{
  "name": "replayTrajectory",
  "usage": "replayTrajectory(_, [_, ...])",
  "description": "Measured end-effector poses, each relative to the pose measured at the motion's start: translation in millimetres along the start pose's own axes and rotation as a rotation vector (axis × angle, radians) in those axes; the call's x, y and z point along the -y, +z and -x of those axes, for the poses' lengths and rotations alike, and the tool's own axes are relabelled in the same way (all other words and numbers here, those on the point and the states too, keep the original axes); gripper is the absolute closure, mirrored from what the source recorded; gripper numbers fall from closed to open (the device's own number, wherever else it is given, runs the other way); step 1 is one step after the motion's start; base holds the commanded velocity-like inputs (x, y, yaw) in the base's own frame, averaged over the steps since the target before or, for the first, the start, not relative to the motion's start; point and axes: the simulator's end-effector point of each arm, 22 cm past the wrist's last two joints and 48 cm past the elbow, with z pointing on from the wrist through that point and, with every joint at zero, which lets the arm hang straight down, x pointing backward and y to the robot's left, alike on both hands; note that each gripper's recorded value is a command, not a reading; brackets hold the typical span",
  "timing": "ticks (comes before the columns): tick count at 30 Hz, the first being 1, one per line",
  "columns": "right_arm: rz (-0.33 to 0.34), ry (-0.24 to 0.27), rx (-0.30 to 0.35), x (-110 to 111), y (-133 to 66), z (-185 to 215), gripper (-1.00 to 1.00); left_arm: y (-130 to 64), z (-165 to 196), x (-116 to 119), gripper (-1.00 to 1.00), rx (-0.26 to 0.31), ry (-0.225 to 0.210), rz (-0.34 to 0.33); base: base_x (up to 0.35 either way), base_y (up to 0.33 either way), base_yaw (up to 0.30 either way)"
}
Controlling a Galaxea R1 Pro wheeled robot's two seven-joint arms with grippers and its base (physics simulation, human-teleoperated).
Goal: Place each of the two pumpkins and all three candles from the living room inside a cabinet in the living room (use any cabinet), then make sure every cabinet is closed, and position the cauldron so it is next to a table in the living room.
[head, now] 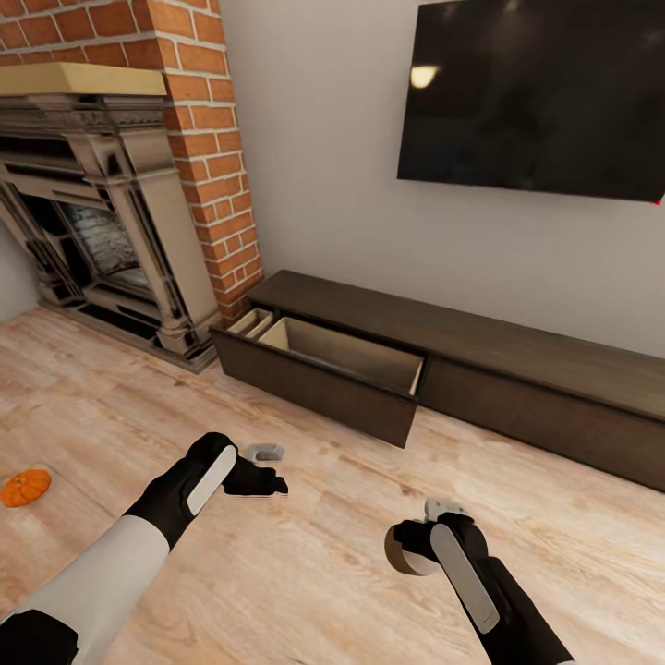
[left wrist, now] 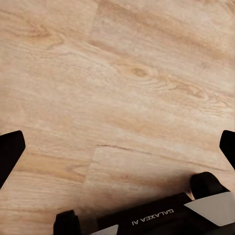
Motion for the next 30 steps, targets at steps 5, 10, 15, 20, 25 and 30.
replayTrajectory(5, [0.000, 0.000, 0.000, 0, 0.0, 0, 1.00, -0.2, 0, -1, -1.00, 0.001, 0.001, 0.003, 0.337, 0.001, 0.000])
replayTrajectory(10, [-0.001, -0.001, 0.000, 0, 0.1, 0, 1.00, -0.5, 0, -3, -1.00, 0.000, 0.000, 0.008, 0.320, 0.104, 0.000])
replayTrajectory(15, [0.001, 0.000, 0.000, 0, 0.1, 0, 1.00, -1.0, 0, -6, -1.00, 0.000, -0.002, 0.012, 0.284, 0.172, 0.000])
replayTrajectory(20, [0.000, 0.000, 0.000, 0, 0.3, 0, 1.00, -4.8, 3, -16, -1.00, 0.009, -0.006, 0.022, 0.147, 0.054, 0.000])
replayTrajectory(25, [0.000, 0.000, 0.000, 0, 0.4, 0, 1.00, -24.8, 22, -28, -1.00, 0.072, 0.003, 0.024, 0.030, 0.010, 0.000])
replayTrajectory(30, [-0.002, 0.000, 0.000, 1, 0.4, 0, 1.00, -68.1, 45, -47, -1.00, 0.164, -0.066, -0.079, 0.006, 0.002, 0.000])
